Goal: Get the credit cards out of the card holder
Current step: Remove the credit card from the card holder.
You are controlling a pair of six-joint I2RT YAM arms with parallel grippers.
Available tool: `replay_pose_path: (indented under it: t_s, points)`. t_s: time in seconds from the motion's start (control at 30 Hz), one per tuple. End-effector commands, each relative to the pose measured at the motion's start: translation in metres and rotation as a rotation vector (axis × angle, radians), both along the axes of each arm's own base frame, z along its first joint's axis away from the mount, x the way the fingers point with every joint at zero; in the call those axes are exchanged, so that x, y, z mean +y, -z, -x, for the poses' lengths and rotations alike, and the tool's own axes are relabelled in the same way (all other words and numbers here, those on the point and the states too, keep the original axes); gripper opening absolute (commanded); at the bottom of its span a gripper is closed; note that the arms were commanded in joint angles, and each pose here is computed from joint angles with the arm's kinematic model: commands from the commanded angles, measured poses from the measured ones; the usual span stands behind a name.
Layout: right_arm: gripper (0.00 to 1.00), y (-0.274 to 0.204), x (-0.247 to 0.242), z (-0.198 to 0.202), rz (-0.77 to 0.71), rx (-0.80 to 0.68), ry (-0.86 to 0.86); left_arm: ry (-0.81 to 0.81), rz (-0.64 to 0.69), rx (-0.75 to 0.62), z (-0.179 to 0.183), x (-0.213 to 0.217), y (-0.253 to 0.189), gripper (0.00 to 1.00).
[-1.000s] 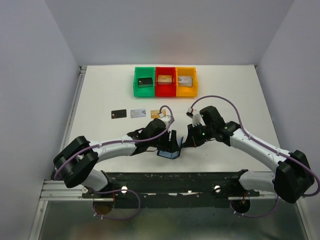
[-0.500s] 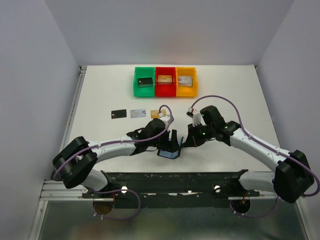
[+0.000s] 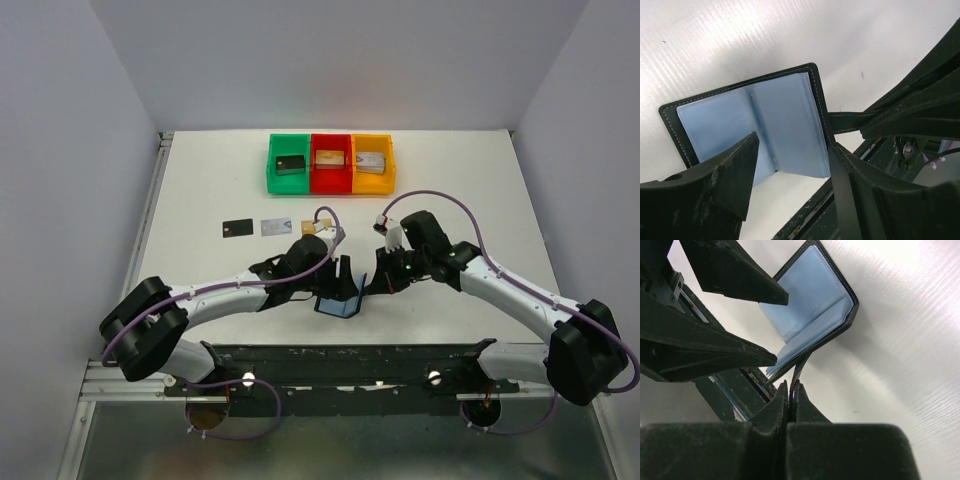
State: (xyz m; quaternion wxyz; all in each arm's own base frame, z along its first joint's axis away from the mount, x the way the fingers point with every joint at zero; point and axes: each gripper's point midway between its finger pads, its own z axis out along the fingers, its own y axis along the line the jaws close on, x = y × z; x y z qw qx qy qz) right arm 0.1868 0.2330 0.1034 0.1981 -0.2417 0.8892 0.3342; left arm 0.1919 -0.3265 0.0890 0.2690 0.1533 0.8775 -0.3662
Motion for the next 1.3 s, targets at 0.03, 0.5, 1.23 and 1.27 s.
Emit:
replay_pose_path:
  t_s: [0.03, 0.5, 1.23, 1.27]
  points:
    - [0.0, -0.007, 0.002, -0.001, -0.019, -0.005, -0.021, -0.017, -0.015, -0.001, -0.002, 0.004, 0.008, 0.68]
    - [0.0, -0.005, 0.002, 0.0, -0.016, 0.002, -0.022, 0.016, 0.0, 0.031, 0.004, -0.001, 0.017, 0.63]
    - [0.0, -0.004, 0.002, -0.001, -0.012, 0.01, -0.021, 0.035, -0.012, 0.044, 0.009, -0.003, 0.023, 0.66]
    - [0.0, -0.004, 0.002, -0.001, -0.013, 0.008, -0.021, 0.037, -0.015, 0.046, 0.01, -0.002, 0.025, 0.66]
